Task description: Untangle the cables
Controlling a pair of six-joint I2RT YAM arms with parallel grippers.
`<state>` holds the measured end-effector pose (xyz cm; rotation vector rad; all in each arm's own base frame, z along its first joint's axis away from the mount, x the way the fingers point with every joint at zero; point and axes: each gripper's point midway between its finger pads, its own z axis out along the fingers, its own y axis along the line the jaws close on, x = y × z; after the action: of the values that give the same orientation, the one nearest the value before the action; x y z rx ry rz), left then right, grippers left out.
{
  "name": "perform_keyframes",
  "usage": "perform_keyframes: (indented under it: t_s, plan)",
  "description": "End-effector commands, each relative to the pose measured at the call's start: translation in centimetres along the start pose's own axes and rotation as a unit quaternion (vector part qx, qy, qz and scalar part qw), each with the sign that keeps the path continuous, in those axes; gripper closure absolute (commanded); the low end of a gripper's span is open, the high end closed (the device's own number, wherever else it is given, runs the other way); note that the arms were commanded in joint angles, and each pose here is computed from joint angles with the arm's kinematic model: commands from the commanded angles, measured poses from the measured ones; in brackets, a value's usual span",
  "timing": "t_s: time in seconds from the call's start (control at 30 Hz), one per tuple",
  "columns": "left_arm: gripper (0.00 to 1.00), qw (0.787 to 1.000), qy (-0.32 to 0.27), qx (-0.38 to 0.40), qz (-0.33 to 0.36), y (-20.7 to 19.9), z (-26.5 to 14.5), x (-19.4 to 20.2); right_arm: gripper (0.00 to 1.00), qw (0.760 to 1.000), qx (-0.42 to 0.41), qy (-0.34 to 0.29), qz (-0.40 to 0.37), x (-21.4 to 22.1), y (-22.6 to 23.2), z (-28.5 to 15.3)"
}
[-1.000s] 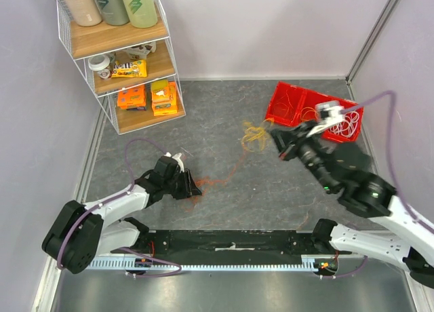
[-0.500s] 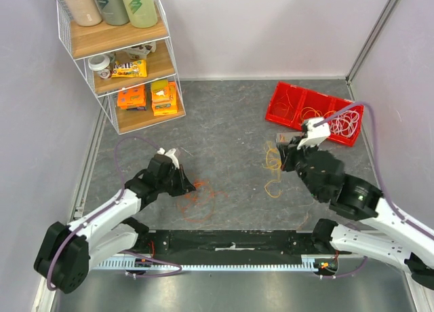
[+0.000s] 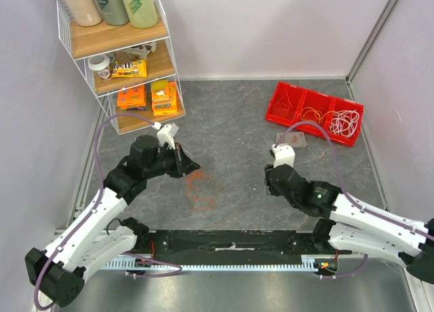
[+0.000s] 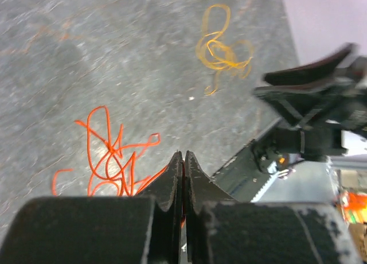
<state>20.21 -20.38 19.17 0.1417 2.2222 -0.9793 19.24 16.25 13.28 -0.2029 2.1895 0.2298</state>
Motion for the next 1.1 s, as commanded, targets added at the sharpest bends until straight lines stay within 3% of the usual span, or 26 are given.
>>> perform_keyframes:
  t_s: [0.0,0.1,0.2,0.27,0.4,0.6,0.73,0.77,0.83,0.87,1.0,1.07]
  plan:
    - [0.98,0.992,-0.019,0.102,0.077,-5.9,-3.1,-3.1,0.38,0.998,-0.054,0.017,-0.033,-0.9,3.0,0.2]
    - [0.98,0.986,-0.029,0.132,0.096,-8.2,-4.8,-4.5,0.26,0.989,-0.137,-0.005,-0.054,-2.5,6.4,-0.1]
    - [0.98,0.983,-0.031,0.152,0.101,-9.5,-5.7,-5.0,0.20,0.946,-0.311,-0.042,-0.076,-3.8,12.7,-2.0]
    - [0.98,0.981,-0.031,0.163,0.101,-10.1,-6.1,-5.2,0.20,0.921,-0.376,-0.056,-0.091,-4.1,15.3,-2.6]
    - [0.98,0.978,-0.027,0.179,0.103,-11.0,-6.7,-5.3,0.20,0.916,-0.374,-0.109,-0.091,-6.5,16.8,-1.3]
    - [0.98,0.976,-0.022,0.190,0.109,-11.6,-7.2,-5.3,0.24,0.915,-0.364,-0.139,-0.107,-8.2,18.6,1.0]
    - [0.98,0.977,-0.022,0.178,0.119,-11.2,-7.3,-5.2,0.49,0.918,-0.353,-0.161,-0.080,-8.9,18.5,1.5]
    - [0.98,0.978,-0.023,0.172,0.120,-11.0,-7.4,-5.1,0.58,0.922,-0.342,-0.169,-0.063,-9.1,18.0,1.6]
    - [0.98,0.979,-0.029,0.161,0.124,-10.6,-7.5,-5.2,0.93,0.929,-0.318,-0.187,-0.025,-9.8,16.8,1.6]
    - [0.98,0.979,-0.031,0.154,0.126,-10.4,-7.5,-5.3,1.00,0.935,-0.299,-0.191,-0.004,-9.9,15.9,1.8]
    - [0.98,0.984,-0.084,0.087,0.129,-9.0,-8.8,-7.2,1.00,0.966,-0.156,-0.196,0.065,-9.9,10.0,3.0]
    - [0.98,0.981,-0.135,0.041,0.131,-7.9,-10.3,-8.6,1.00,0.970,-0.096,-0.200,0.098,-9.8,7.1,3.0]
